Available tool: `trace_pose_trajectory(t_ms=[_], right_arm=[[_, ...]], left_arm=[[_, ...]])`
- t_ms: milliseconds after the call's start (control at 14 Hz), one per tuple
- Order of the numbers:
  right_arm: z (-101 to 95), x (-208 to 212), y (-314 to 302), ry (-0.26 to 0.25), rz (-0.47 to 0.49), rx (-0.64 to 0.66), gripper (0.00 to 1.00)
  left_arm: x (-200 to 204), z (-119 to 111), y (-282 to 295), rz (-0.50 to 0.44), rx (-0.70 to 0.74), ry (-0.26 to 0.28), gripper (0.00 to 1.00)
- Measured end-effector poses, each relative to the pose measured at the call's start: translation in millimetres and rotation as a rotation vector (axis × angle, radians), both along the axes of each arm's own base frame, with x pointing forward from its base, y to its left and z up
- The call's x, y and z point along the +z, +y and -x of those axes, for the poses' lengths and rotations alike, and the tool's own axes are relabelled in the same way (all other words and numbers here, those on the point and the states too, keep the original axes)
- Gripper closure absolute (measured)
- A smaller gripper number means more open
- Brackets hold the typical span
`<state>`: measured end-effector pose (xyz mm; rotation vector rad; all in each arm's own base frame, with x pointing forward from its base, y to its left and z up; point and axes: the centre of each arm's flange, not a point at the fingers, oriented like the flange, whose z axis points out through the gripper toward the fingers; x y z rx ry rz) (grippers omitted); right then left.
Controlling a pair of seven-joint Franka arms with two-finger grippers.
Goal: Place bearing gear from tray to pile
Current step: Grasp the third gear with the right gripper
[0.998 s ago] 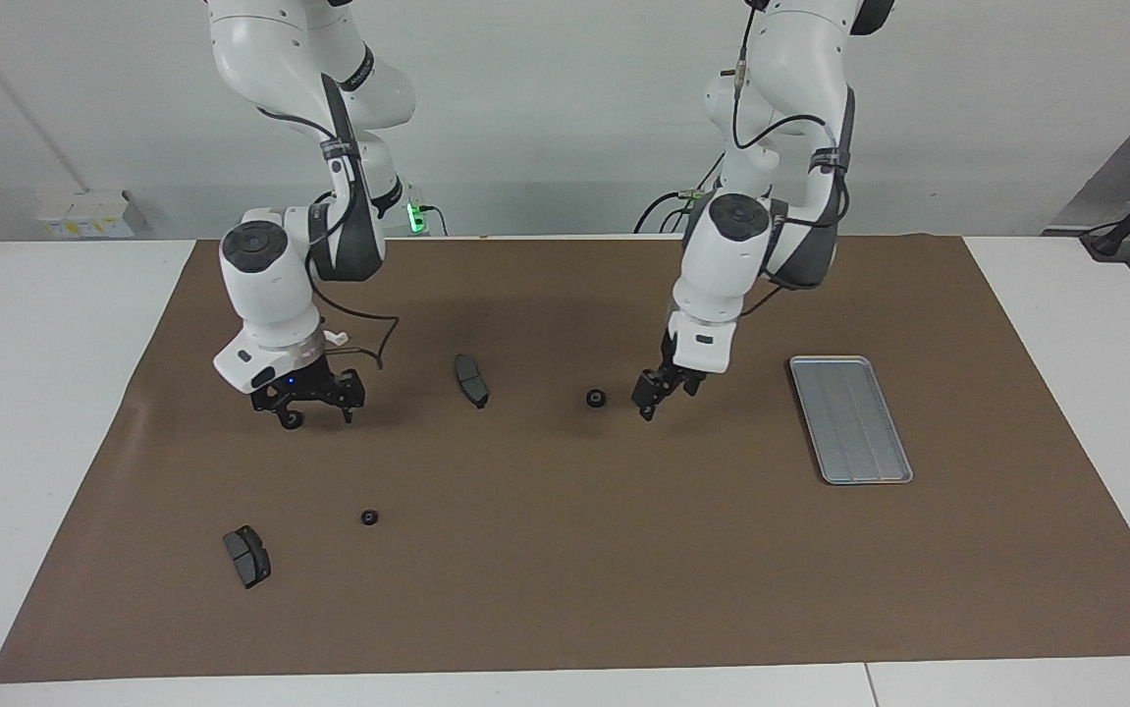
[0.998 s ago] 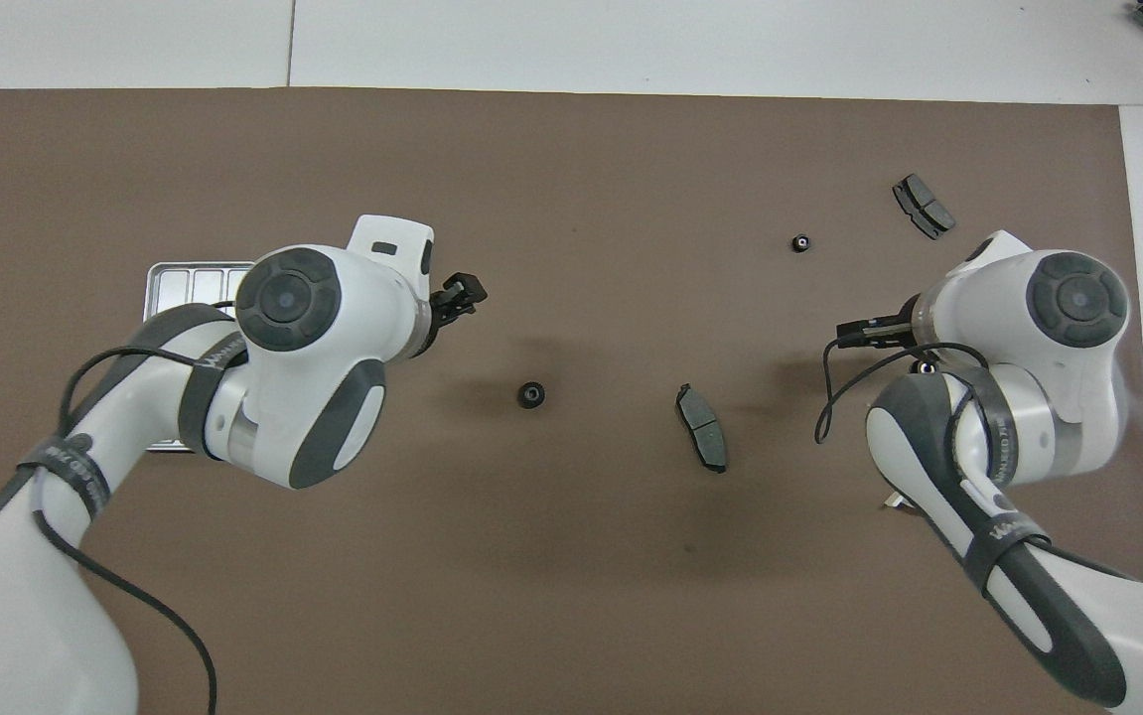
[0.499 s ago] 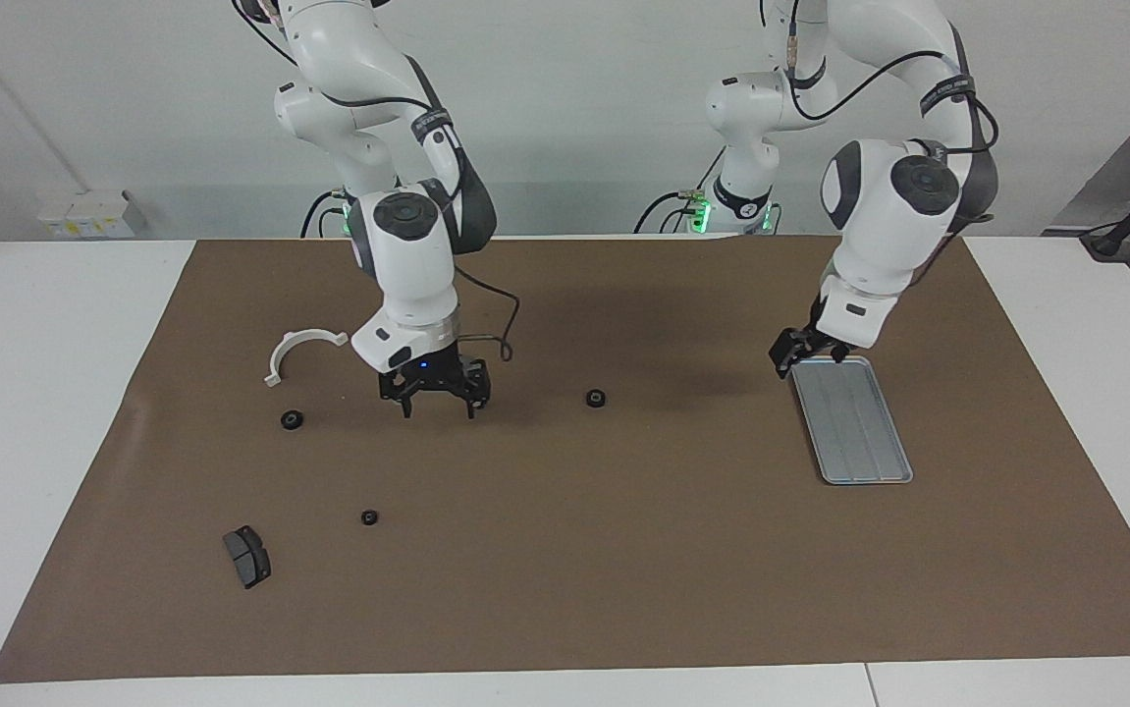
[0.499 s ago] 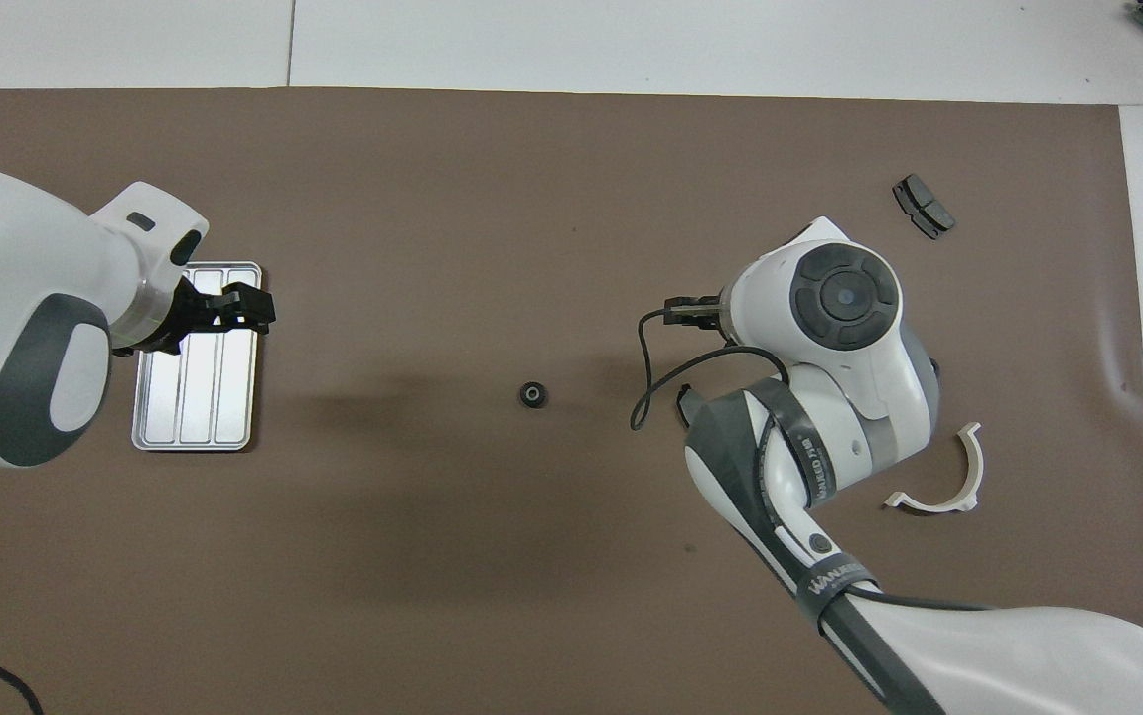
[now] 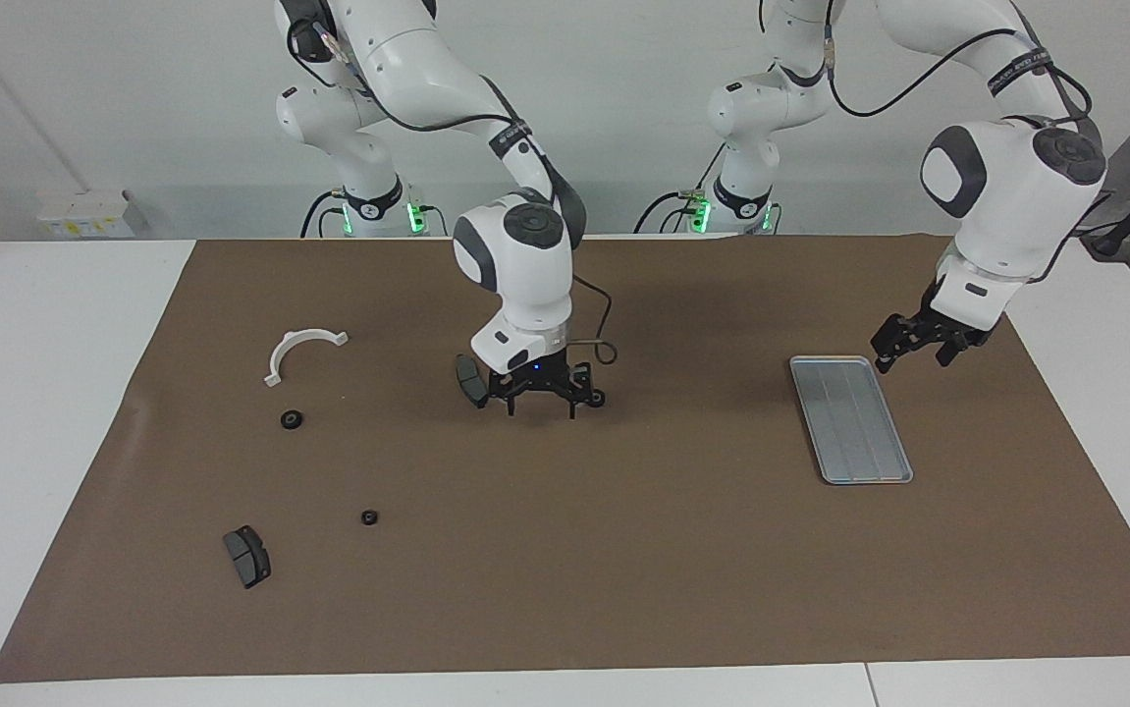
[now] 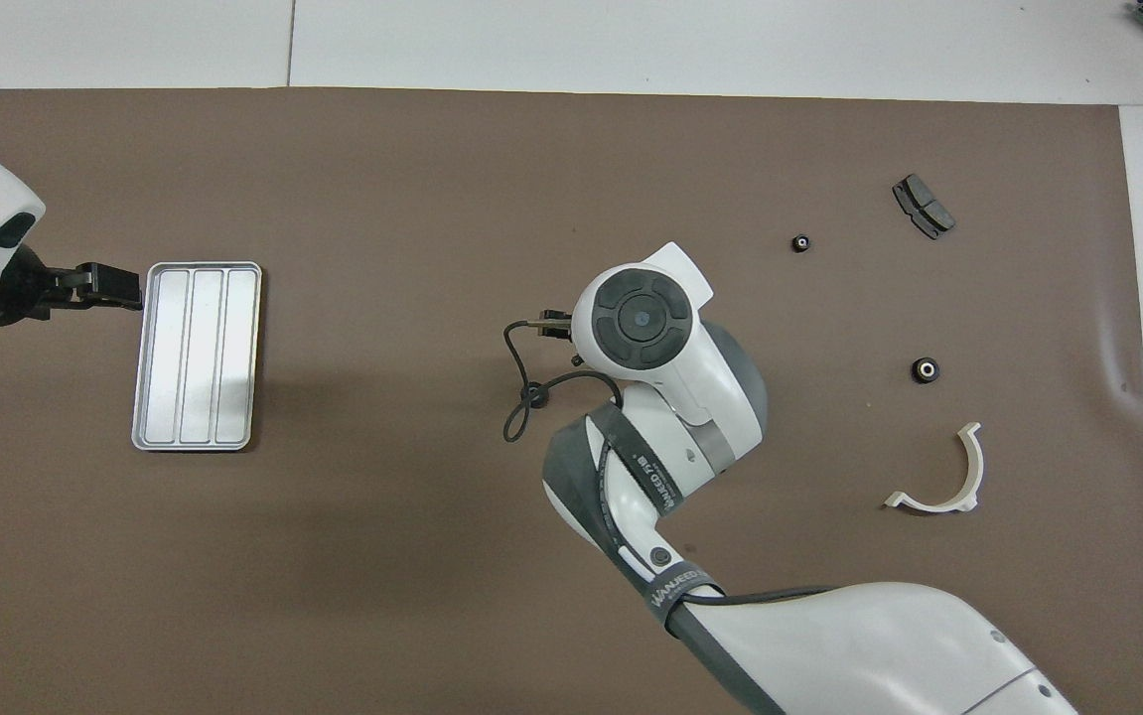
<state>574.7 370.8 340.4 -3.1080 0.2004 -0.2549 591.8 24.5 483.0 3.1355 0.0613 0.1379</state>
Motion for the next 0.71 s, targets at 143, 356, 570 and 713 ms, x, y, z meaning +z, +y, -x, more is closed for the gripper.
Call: trace_pose_trajectory(t_ms=[143, 356, 570, 713], right_arm=[[5.4, -14, 21, 0.011, 0.004, 0.007, 0.0], [14.1, -33, 42, 0.027, 0.014, 0.016, 0.0], [24.2, -37, 54, 0.036, 0.021, 0.039, 0.01], [33.1, -40, 63, 0.045, 0.028, 0.056, 0.04]], left_arm=[[1, -1, -12, 0.001, -0.023, -0.002, 0.0], [1, 0, -51, 0.002, -0.089, 0.006, 0.0], [1, 1, -64, 0.002, -0.111, 0.009, 0.0], [9, -1, -63, 0.002, -0.11, -0.006, 0.0]])
